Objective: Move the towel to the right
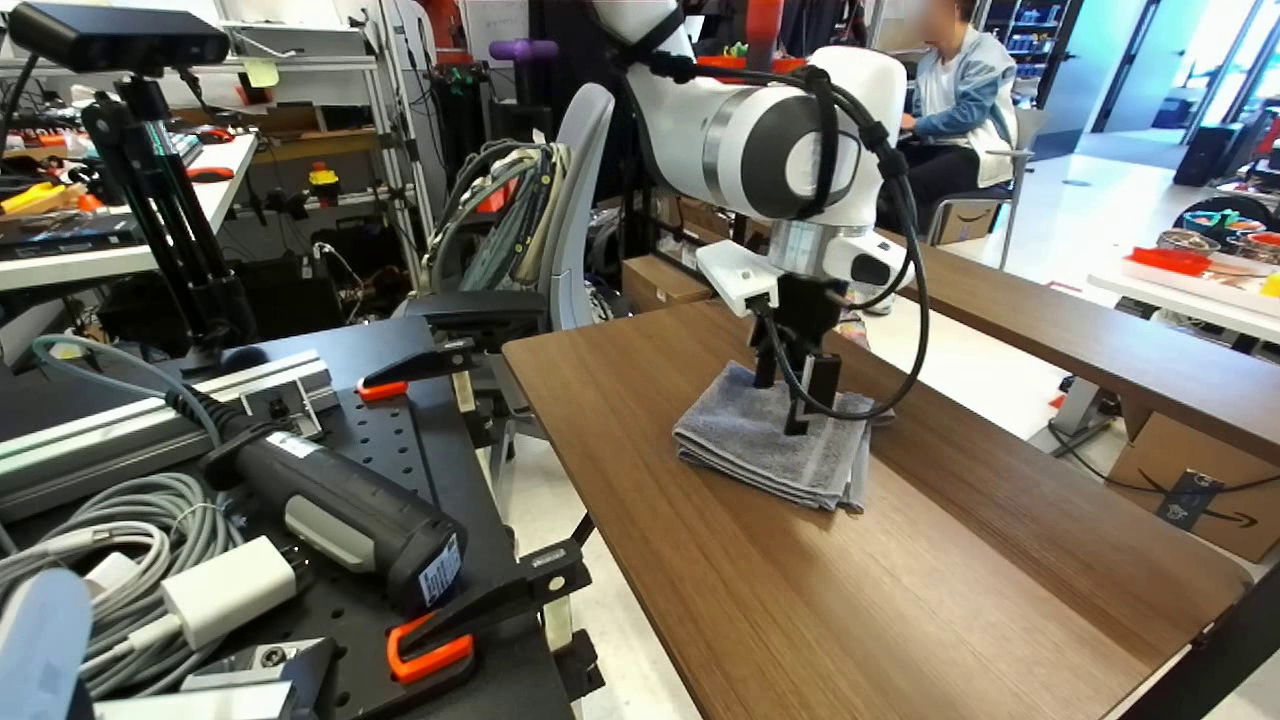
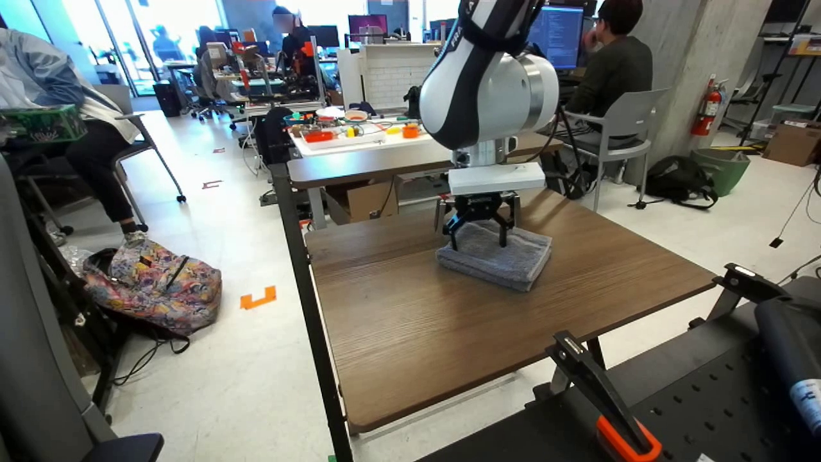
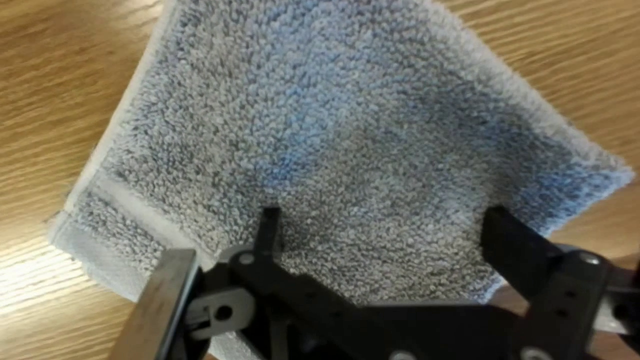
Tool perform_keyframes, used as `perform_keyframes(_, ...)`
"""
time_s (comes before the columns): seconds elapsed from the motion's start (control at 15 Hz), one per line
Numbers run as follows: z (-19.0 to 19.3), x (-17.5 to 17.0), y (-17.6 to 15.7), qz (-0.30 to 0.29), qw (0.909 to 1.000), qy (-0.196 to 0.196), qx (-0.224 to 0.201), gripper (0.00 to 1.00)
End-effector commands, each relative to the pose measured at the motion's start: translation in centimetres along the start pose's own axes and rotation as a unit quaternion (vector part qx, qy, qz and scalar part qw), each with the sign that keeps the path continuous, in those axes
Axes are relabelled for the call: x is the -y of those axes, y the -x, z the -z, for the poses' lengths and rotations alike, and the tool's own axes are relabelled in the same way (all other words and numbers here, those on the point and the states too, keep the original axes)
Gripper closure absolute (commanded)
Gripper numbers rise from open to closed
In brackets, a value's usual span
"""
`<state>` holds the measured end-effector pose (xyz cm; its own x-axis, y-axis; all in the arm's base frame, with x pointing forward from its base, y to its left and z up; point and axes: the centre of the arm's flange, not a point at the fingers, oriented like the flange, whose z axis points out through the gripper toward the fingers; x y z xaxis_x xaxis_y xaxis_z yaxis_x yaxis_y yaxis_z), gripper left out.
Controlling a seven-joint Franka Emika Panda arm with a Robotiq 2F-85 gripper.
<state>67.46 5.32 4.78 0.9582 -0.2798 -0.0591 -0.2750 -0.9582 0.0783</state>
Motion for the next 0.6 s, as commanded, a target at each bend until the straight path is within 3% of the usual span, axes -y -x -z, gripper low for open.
perform_keyframes(0.0, -1.5, -3.4, -3.9, -0.066, 0.9973, -0.022, 0.026, 0.0)
perform_keyframes(0.53, 1.4, -10.2, -7.6, -0.175, 0.9785, -0.097, 0.05, 0.0)
